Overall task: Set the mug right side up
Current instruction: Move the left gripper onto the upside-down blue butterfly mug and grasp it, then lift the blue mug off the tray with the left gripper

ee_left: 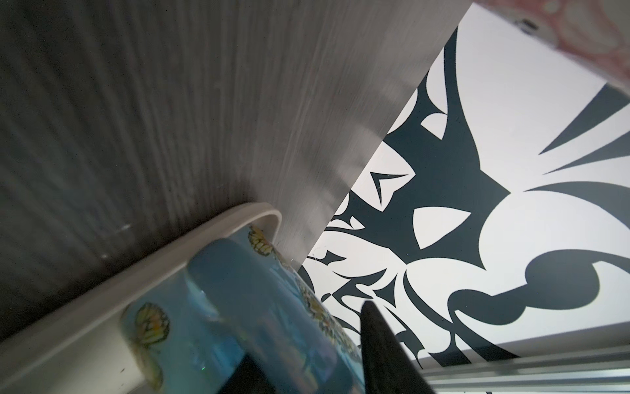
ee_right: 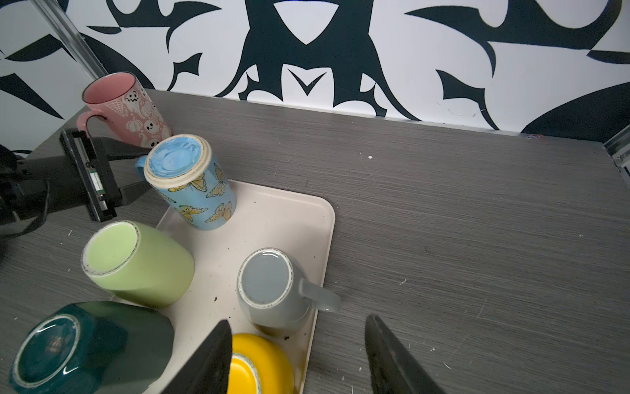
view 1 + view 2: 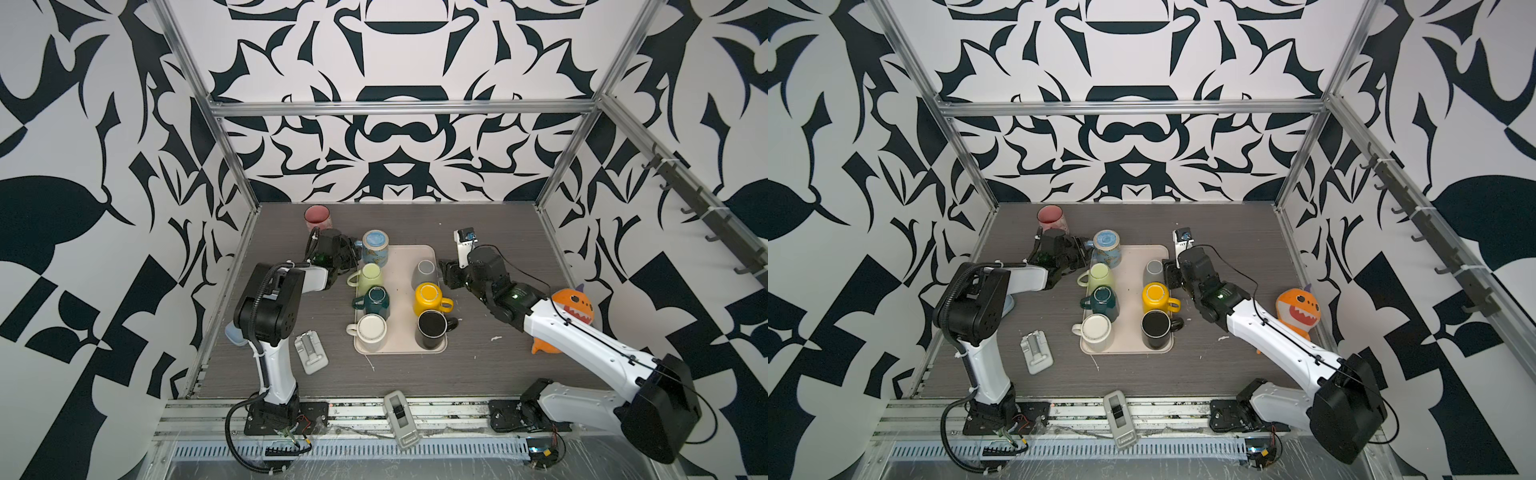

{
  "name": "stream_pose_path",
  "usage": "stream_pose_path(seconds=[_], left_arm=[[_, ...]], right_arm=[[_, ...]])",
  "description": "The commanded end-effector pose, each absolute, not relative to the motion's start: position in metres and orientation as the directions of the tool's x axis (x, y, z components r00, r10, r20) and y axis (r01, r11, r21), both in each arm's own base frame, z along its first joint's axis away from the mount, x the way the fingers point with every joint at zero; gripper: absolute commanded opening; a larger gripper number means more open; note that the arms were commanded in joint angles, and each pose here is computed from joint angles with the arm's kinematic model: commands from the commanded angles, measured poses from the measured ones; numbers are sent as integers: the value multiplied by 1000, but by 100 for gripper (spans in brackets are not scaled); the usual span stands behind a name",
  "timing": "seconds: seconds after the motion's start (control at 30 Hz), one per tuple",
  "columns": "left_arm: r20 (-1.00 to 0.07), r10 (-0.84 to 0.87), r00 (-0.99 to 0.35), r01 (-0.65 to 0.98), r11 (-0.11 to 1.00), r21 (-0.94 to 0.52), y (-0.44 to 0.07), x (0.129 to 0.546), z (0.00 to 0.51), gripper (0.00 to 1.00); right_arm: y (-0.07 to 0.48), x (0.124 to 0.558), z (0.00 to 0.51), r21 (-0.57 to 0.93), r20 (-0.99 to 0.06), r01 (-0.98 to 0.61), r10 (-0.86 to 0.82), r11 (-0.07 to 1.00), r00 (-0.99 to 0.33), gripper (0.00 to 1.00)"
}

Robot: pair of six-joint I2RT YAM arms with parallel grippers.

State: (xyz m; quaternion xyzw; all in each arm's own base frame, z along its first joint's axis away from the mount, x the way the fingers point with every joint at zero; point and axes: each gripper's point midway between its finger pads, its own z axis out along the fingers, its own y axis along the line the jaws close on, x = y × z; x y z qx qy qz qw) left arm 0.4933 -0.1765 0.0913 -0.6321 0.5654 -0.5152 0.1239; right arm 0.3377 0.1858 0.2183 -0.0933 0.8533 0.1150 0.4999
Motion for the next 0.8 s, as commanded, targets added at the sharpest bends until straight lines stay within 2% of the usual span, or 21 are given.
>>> stream_pose_path(seconds=[0.0, 0.13, 0.3, 0.4, 0.53, 0.77], left_arm=[[542, -823, -170, -565, -369, -738, -180, 503, 99, 32], [538, -825, -173, -541, -377, -752, -179, 505, 108, 20], [532, -825, -193, -509, -379, -773, -181, 510, 121, 1], [529, -819, -222, -473, -384, -793, -183, 517, 135, 0], [478, -817, -324, -357, -363, -861, -189, 529, 175, 0], [280, -833, -478, -183, -218, -959, -200, 528, 241, 0]], right_arm=[[179, 338, 229, 116, -888, -248, -12, 962, -459, 63], [176, 336, 231, 111, -891, -243, -12, 964, -454, 63], [172, 334, 233, 107, -893, -237, -11, 966, -449, 63], [171, 333, 234, 108, -894, -236, -10, 966, -448, 63], [169, 331, 236, 109, -896, -235, -7, 966, -444, 63], [171, 331, 243, 125, -901, -243, 7, 962, -435, 63]])
